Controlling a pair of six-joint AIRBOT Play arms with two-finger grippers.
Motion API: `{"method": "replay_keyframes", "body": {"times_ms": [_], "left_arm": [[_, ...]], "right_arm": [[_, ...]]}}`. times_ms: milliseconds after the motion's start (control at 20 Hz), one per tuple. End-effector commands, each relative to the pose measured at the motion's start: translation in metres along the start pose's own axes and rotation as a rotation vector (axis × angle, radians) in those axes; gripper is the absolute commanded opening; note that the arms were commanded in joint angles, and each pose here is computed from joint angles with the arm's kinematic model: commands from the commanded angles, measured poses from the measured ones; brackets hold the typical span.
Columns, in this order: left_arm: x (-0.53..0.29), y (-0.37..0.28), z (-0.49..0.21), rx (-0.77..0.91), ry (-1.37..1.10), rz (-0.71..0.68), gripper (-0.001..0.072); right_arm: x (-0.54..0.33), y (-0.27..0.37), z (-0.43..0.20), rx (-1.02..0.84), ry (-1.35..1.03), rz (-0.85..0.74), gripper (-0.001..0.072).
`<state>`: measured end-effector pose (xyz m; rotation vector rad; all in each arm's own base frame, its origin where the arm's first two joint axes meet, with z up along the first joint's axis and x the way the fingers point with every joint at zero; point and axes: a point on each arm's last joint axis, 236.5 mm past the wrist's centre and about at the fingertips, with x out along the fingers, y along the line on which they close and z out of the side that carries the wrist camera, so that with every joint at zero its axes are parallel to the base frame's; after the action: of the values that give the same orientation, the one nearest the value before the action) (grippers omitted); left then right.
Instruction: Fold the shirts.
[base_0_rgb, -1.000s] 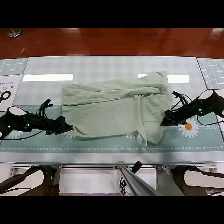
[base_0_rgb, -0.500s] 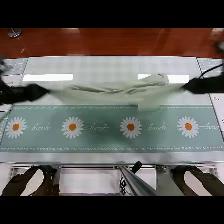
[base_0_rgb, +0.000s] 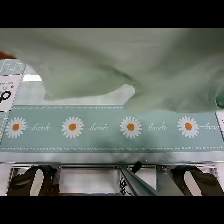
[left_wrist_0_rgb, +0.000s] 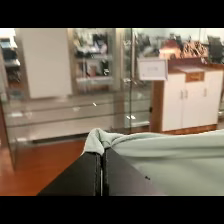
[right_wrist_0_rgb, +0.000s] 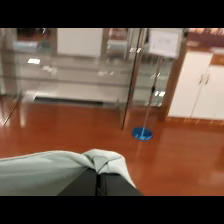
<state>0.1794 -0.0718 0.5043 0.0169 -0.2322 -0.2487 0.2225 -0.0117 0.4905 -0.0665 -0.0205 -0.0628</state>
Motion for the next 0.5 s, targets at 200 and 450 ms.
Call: {"method": "replay_keyframes", "body": {"times_ms": [200, 450], "left_arm": [[-0.049, 0.008, -0.035, 0.041, 0.265, 0.139, 0.0014], [-0.044, 0.034, -0.133, -0.053, 0.682, 0.154, 0.0014]], "right_arm": [[-0.047, -0.019, -0.001, -0.030, 0.077, -0.106, 0.0025], [-0.004, -0.019, -0.078, -0.008, 0.418, -0.066, 0.0025]]}}
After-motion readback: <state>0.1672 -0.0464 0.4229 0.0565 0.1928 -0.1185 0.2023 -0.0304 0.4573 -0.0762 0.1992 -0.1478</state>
